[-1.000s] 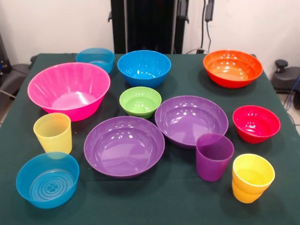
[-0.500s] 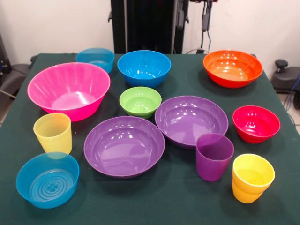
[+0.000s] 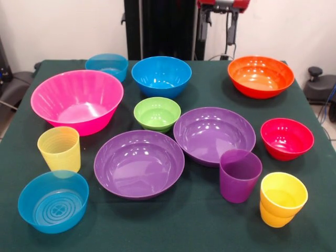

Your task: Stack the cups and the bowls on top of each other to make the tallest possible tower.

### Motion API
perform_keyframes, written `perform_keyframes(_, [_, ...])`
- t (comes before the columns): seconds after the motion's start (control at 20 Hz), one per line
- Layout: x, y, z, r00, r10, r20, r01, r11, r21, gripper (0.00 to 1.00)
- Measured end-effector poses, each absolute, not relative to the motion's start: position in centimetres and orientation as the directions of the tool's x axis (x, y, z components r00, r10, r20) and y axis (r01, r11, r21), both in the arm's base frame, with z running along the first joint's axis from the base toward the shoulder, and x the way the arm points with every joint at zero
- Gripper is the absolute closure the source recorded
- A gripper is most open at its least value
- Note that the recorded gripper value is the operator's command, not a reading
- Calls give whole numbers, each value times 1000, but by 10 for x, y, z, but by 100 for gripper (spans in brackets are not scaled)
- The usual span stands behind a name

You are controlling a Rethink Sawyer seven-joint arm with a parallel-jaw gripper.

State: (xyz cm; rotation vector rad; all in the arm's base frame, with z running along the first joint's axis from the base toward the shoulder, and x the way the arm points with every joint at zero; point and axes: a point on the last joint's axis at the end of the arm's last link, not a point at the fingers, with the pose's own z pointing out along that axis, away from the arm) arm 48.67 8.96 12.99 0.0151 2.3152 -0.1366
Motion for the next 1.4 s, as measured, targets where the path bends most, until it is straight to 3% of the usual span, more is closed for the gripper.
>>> perform_keyframes(0.8, [471, 72, 57, -686, -97, -721, -7, 992, -127, 0])
perform_keyframes(1.4, [469, 59, 67, -679, -121, -724, 5, 986, -169, 0])
